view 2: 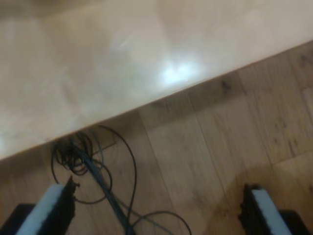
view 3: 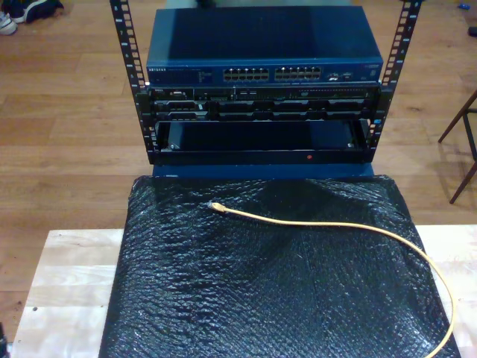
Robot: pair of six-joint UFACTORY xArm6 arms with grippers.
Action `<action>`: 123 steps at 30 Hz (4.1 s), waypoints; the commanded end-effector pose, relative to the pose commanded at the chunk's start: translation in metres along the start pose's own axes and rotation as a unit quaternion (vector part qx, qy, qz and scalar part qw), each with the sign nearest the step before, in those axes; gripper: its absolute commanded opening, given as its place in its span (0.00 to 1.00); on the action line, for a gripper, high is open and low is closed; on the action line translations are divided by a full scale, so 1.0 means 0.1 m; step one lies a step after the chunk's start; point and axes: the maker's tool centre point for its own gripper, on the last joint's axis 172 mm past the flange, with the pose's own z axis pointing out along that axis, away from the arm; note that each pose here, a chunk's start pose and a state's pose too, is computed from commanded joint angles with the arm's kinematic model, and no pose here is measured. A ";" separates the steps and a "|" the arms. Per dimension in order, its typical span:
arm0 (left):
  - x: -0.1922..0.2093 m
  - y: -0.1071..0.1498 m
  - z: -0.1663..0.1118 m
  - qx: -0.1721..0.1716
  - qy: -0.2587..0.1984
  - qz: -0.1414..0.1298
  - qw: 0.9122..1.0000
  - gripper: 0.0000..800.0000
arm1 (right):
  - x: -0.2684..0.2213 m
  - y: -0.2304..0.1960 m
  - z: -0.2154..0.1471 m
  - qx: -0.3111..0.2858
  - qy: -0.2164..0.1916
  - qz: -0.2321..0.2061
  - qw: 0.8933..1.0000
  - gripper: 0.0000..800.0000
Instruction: Grab the cable and plug it in
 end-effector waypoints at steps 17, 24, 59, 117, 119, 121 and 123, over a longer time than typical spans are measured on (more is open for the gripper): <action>0.57 -0.54 -0.03 0.042 0.050 -0.032 0.997 1.00 | 1.18 0.16 -0.44 0.006 0.167 -0.010 0.986 1.00; 0.62 -0.52 -0.06 0.038 0.051 -0.042 0.997 1.00 | 1.31 0.16 -0.46 0.013 0.187 0.019 0.982 1.00; 0.90 -0.61 -0.10 0.051 0.101 -0.041 0.993 1.00 | 3.07 0.31 -0.34 0.030 0.214 -0.044 0.975 1.00; 0.87 -0.61 -0.06 0.046 0.105 -0.045 0.992 1.00 | 5.46 -0.06 2.22 -0.041 -0.117 -0.100 0.987 0.99; 0.87 -0.61 -0.05 0.046 0.105 -0.045 0.992 1.00 | 5.53 -0.13 2.31 -0.040 -0.120 -0.094 0.988 0.99; 0.87 -0.61 -0.05 0.045 0.106 -0.045 0.992 1.00 | 5.57 -0.18 2.42 -0.036 -0.124 -0.091 0.987 0.98; 0.87 -0.61 -0.05 0.044 0.106 -0.046 0.992 1.00 | 5.66 -0.25 2.50 -0.036 -0.125 -0.088 0.988 0.97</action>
